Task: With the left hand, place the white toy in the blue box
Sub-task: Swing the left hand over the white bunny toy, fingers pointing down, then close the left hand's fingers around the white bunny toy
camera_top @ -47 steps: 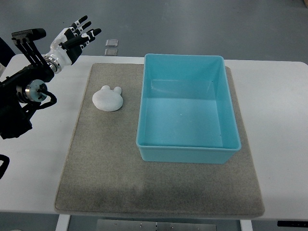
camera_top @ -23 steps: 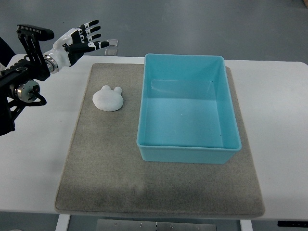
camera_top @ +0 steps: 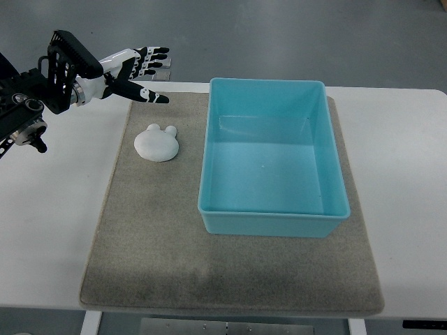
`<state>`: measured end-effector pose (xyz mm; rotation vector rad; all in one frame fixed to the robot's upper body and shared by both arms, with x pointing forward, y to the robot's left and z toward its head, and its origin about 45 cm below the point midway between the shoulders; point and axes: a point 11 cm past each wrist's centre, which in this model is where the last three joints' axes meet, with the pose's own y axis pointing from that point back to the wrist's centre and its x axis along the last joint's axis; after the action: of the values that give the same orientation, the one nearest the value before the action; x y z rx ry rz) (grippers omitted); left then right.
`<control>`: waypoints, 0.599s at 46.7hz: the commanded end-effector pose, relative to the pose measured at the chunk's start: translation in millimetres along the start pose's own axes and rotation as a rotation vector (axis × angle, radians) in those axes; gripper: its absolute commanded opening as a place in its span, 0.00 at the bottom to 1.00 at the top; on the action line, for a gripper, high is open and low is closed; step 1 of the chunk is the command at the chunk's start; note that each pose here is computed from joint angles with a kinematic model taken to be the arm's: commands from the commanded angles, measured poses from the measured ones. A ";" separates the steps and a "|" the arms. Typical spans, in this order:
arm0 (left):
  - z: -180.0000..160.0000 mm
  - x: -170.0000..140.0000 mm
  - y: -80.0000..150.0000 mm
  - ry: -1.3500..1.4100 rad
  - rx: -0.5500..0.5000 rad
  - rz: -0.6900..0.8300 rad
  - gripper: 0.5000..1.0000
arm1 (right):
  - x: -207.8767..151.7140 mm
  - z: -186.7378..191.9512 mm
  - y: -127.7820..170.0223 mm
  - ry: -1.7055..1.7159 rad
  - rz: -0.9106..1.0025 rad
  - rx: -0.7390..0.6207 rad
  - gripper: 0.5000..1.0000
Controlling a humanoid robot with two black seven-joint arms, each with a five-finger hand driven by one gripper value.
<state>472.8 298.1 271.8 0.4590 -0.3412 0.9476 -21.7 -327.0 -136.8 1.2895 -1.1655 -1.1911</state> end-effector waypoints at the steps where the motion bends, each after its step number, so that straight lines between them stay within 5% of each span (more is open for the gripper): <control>1: -3.2 -0.6 2.1 -0.074 0.026 -0.028 0.98 | 0.0 0.0 0.0 0.000 0.000 0.000 0.87; 28: 13.0 -19.8 18.6 -0.399 0.049 -0.220 0.98 | 0.0 0.0 0.0 0.000 0.000 0.000 0.87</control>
<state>448.4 288.6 274.1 0.7040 -0.6033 0.6848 -21.8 -327.0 -136.8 1.2894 -1.1653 -1.1911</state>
